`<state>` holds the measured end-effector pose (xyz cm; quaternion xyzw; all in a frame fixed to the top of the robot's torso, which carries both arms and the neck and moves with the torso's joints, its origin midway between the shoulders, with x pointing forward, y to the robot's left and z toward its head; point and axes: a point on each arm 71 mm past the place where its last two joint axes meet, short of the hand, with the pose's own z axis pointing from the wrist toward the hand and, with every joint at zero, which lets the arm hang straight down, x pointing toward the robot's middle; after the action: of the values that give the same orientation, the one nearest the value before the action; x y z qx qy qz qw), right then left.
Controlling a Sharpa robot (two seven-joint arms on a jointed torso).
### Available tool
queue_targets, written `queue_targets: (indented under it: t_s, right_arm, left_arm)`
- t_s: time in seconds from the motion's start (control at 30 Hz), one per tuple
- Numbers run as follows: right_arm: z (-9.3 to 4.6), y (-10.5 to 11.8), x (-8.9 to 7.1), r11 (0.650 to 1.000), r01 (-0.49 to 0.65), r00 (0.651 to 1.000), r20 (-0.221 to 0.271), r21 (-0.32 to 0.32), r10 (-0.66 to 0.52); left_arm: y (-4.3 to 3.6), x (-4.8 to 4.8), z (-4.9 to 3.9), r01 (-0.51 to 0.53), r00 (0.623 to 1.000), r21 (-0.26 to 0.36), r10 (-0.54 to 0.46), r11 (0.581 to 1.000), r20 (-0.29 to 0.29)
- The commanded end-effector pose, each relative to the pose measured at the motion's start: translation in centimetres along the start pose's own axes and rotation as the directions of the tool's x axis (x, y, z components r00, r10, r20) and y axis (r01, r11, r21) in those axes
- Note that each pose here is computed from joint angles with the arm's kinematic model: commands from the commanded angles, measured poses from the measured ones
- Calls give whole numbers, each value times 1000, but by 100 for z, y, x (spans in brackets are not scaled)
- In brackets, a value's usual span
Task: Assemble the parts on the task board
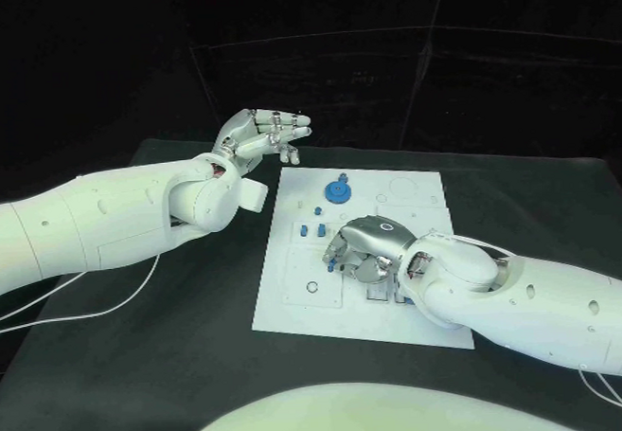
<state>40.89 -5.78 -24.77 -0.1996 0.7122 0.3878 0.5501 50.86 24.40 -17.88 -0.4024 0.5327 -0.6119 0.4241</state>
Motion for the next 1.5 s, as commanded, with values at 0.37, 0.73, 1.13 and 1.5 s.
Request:
queue_targets:
  t_s: [0.37, 0.73, 1.13, 1.5]
  right_arm:
    - [47, 6, 31, 999, 37, 999, -36, 7, -37]
    - [53, 14, 50, 999, 43, 997, -61, 10, -43]
    - [54, 41, 44, 999, 42, 998, -54, 6, -42]
    - [38, 57, 30, 999, 38, 999, -38, 8, -38]
  left_arm:
    - [-20, 11, 7, 9, 1000, 18, -8, 1000, -9]
    - [-19, 1, 7, 9, 1000, 16, -8, 1000, -9]
    - [-16, 0, 9, 11, 1000, 13, -11, 1000, -9]
    - [-13, -8, 12, 14, 1000, 12, -13, 1000, -4]
